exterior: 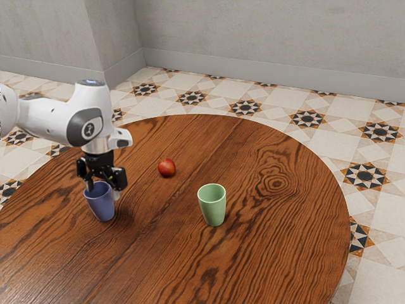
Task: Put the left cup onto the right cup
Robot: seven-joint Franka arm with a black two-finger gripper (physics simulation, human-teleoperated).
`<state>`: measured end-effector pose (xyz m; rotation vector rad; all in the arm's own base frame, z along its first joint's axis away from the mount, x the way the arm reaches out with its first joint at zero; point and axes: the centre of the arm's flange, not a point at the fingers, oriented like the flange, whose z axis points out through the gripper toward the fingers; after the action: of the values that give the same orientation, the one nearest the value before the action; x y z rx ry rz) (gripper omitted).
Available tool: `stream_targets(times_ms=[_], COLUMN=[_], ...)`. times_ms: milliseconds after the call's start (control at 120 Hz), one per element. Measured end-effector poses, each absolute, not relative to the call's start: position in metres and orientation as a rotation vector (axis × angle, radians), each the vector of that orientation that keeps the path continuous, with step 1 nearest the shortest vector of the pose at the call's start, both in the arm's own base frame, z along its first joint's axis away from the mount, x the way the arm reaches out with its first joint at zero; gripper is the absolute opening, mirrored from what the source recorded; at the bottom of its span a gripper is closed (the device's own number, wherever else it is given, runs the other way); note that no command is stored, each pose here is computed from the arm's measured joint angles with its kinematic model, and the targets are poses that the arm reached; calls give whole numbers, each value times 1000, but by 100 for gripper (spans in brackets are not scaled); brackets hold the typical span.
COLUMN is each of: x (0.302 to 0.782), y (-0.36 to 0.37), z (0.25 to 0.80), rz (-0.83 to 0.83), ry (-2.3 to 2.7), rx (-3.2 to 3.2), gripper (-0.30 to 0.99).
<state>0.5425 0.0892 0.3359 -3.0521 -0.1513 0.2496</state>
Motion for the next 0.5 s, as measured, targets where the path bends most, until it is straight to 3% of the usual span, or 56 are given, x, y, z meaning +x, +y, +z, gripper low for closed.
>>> stream_targets(times_ms=[392, 500], x=[556, 560], y=[89, 91], z=[301, 306], rz=[188, 154], ry=[-160, -153], rx=[-3054, -3047], gripper=[69, 43])
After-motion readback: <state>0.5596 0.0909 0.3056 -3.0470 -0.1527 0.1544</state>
